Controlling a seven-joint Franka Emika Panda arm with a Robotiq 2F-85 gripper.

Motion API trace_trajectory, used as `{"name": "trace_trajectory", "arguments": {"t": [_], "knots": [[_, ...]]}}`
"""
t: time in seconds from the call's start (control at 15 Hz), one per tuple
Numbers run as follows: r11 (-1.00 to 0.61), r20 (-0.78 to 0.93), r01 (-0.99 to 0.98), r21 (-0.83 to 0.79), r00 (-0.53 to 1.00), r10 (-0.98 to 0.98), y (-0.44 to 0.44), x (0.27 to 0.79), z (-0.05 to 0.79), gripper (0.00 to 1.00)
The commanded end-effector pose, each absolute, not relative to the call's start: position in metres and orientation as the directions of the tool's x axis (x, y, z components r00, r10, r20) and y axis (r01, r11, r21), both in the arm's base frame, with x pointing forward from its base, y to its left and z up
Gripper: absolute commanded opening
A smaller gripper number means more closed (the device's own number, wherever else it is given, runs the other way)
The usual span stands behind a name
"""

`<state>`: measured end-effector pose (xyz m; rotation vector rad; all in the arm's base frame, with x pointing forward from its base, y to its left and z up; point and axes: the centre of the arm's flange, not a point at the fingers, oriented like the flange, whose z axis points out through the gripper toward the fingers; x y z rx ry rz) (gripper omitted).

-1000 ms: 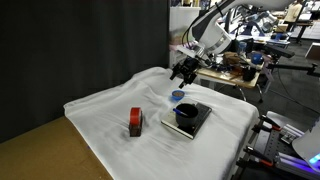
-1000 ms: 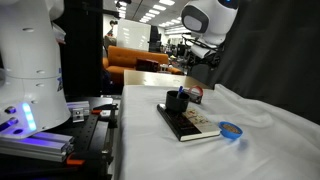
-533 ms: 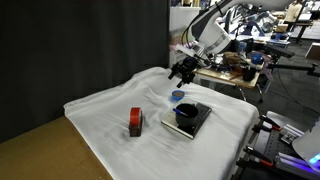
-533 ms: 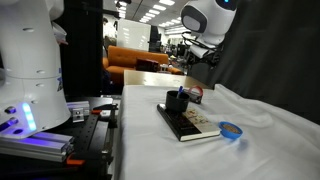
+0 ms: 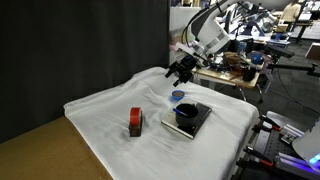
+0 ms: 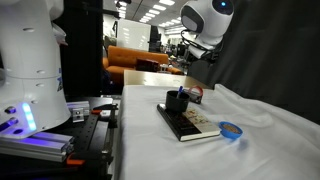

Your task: Remove the black cup from the book and place it on the table

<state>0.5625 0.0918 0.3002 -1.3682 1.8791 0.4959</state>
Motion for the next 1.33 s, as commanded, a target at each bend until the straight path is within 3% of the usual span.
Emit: {"name": "trace_trajectory", "arguments": {"t": [0.0, 0.53, 1.27], "knots": [[0.343, -0.788, -0.931, -0.124, -0.117, -0.604, 0.095, 0.562, 0.298, 1.0], [0.355, -0.784, -0.928, -0.113, -0.137, -0.605, 0.089, 0.558, 0.289, 1.0], [0.406, -0.77, -0.911, -0.07, -0.209, -0.603, -0.009, 0.507, 0.247, 1.0]]}}
